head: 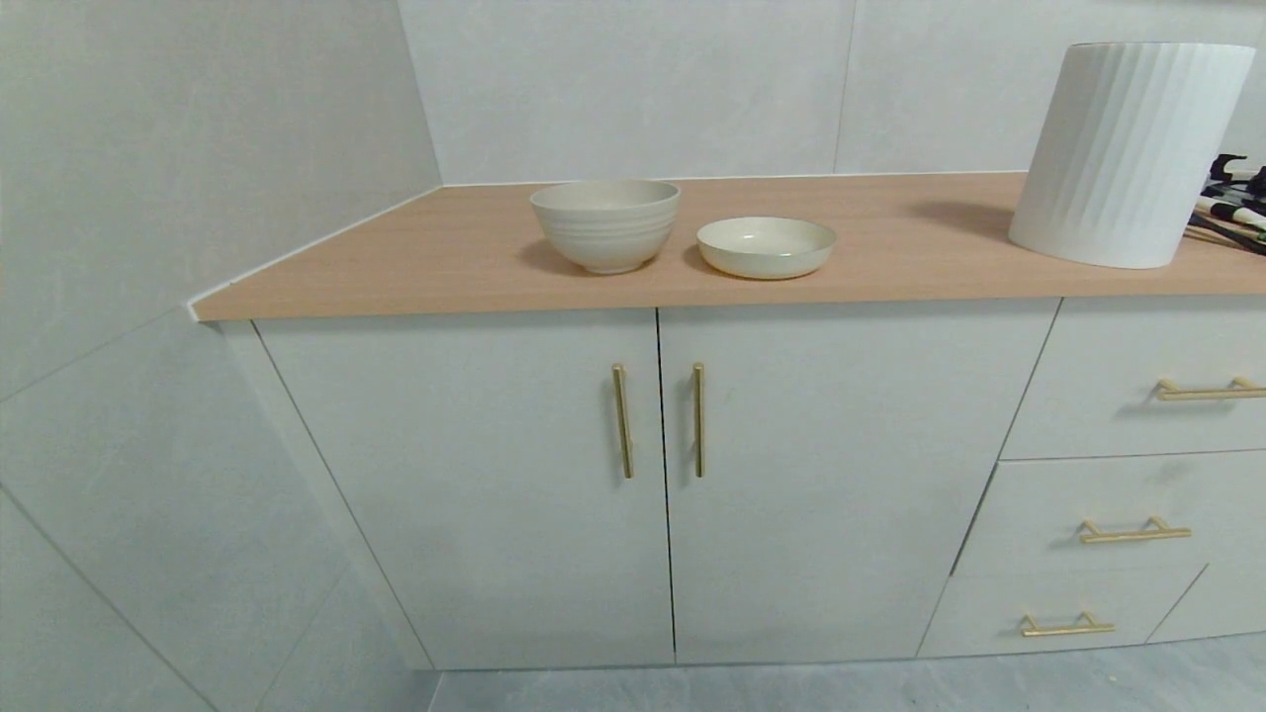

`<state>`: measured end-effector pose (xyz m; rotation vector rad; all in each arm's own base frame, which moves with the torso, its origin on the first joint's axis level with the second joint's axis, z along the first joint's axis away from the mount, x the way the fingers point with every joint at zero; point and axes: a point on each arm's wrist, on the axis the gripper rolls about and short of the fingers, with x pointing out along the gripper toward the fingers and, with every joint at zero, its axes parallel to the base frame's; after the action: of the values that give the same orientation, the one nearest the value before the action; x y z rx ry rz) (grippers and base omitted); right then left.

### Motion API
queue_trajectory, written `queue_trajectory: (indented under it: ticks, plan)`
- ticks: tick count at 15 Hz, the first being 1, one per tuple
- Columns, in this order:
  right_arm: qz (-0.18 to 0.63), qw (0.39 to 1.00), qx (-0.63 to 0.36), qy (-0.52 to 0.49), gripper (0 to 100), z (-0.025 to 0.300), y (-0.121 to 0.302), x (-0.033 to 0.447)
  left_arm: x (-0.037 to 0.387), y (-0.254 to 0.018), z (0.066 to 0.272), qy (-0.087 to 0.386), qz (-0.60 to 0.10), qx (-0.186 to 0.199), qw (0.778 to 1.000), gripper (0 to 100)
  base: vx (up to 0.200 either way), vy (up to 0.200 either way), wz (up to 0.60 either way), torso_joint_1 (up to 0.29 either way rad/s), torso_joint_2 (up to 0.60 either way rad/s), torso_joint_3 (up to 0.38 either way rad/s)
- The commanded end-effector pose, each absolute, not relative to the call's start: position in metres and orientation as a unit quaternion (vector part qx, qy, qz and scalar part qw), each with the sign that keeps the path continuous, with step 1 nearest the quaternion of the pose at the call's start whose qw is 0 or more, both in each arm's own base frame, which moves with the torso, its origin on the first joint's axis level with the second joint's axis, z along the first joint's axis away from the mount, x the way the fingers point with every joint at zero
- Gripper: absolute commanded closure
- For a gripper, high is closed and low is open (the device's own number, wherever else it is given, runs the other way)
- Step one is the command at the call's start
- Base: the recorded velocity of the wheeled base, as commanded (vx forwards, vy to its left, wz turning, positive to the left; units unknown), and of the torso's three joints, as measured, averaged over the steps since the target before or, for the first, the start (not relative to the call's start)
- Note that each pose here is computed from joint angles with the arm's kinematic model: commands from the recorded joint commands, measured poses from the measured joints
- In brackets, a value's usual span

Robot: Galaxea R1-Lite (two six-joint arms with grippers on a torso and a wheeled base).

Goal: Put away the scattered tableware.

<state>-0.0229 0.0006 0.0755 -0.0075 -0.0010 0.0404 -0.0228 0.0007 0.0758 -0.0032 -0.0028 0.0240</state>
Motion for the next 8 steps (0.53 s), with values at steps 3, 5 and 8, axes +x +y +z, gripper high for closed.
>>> queue_trajectory:
  ticks: [3, 5, 8]
  plan:
    - [0.053, 0.998, -0.004, -0.04, 0, 0.101, 0.002, -0.029, -0.023, 0.001, 0.076, -0.001, 0.012, -0.002, 1.0, 0, 0.0, 0.0, 0.0, 0.0, 0.0, 0.0]
    - [0.092, 0.995, 0.035, -0.033, 0, 0.146, 0.003, -0.028, -0.023, 0.001, 0.076, -0.001, 0.012, -0.002, 1.0, 0, 0.0, 0.0, 0.0, 0.0, 0.0, 0.0]
    - [0.149, 0.985, 0.044, 0.07, 0, 0.153, 0.006, 0.002, -0.023, 0.001, 0.076, -0.001, 0.012, -0.002, 1.0, 0, 0.0, 0.0, 0.0, 0.0, 0.0, 0.0]
